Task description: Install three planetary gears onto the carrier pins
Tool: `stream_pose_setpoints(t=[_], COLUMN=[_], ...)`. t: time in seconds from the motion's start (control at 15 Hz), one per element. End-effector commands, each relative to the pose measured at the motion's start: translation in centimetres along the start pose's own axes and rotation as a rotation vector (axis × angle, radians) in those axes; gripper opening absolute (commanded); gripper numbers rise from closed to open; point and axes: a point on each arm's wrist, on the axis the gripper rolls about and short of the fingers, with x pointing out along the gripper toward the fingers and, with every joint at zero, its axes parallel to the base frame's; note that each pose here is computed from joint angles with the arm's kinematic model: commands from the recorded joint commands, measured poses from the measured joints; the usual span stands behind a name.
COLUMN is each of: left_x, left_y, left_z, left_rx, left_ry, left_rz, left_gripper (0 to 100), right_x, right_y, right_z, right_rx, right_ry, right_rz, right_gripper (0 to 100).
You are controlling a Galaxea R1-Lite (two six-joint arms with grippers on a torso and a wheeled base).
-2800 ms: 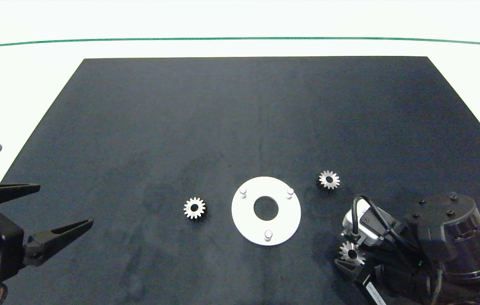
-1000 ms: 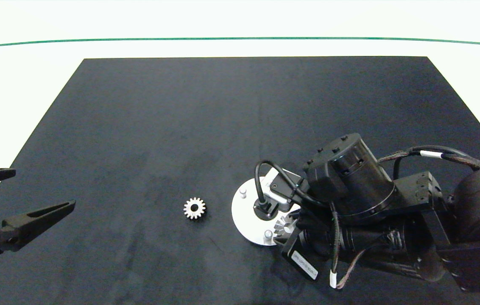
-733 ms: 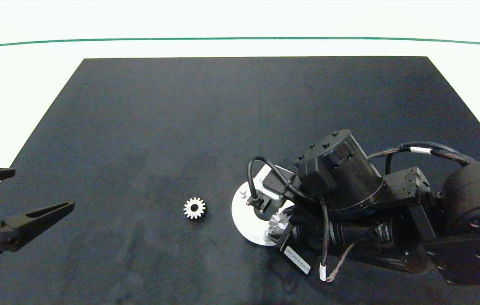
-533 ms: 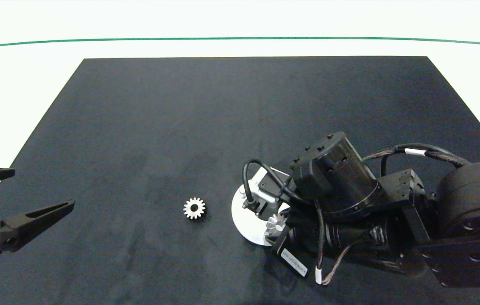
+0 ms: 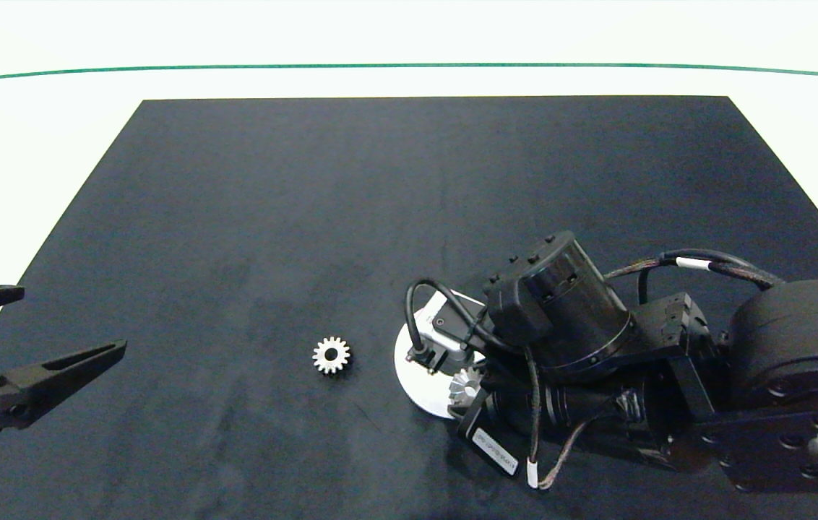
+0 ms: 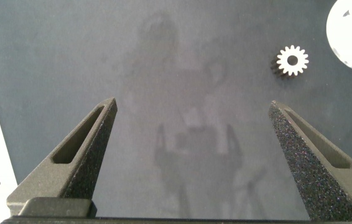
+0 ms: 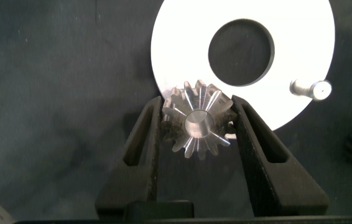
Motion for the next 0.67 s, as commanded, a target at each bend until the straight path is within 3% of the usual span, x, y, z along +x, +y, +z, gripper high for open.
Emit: stream_pose_setpoints(t=[0.07,0.67], left_x=[-0.03,-0.16], left_y=[0.00,0.01], left_z=[-0.01,-0.01], left_rx=[0.001,0.001], left_ry=[0.000,-0.005], left_rz=[0.002,0.002], left_gripper=[100,100], right_x=[0.20,0.80], right_y=[0.39,0.59], right_z=[0.32,0.20], right_rx=[-0.010,-0.014], right_ry=[-0.003,0.012], right_rz=[0.007,0.010], right_gripper=[10,10])
